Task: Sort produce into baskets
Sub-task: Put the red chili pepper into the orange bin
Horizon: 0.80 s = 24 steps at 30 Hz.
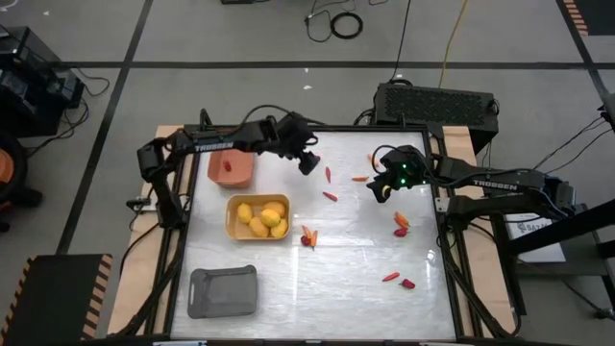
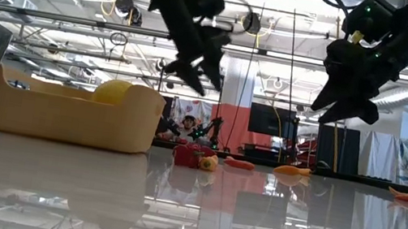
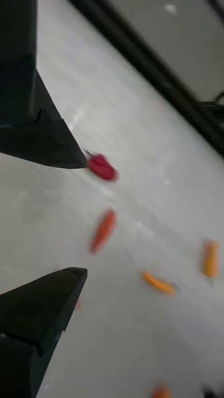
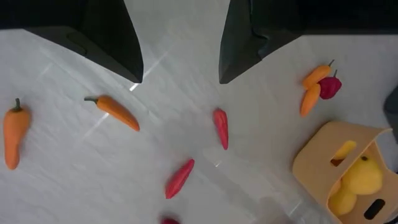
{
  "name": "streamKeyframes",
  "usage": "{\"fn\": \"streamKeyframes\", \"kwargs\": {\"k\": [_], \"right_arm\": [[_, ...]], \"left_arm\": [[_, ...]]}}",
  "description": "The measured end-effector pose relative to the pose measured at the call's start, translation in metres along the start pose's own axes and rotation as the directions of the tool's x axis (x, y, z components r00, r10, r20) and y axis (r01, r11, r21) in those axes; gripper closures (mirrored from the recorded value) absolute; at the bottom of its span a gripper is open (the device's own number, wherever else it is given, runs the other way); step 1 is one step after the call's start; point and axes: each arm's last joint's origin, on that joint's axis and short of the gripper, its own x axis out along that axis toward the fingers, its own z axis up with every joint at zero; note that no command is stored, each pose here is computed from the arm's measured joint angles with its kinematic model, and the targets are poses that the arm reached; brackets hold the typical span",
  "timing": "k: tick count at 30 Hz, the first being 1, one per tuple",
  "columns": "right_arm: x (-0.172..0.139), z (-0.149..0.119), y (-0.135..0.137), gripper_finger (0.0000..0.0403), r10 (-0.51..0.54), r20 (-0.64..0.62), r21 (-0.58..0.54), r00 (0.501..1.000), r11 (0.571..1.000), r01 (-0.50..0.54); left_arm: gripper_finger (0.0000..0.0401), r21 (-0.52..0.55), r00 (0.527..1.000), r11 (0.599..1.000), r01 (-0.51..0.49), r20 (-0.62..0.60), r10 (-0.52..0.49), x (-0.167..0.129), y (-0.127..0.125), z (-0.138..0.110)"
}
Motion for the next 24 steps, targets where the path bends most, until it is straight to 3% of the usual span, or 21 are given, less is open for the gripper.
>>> {"fn": "streamKeyframes", "kwargs": {"k": [6,12,18,24], "right_arm": [[0.000,0.000,0.000,0.0200,-0.002,-0.003,0.037,1.000,0.999,0.002],[0.000,0.000,0.000,0.0200,0.000,-0.003,0.025,1.000,1.000,0.000],[0.000,-0.002,-0.001,0.0200,-0.007,-0.020,0.018,1.000,1.000,0.007],[0.000,-0.006,-0.003,0.0200,-0.033,-0.064,0.018,0.997,0.999,0.034]], "left_arm": [[0.0120,0.041,1.000,0.999,-0.027,-0.001,0.027,0.014,0.020,0.003],[0.0120,0.147,0.995,0.989,-0.033,-0.088,0.046,0.046,0.025,0.000],[0.0120,0.280,0.985,0.957,-0.070,-0.132,0.111,0.073,0.028,0.014],[0.0120,0.380,0.963,0.924,-0.043,-0.231,0.140,0.092,0.038,0.019]]}}
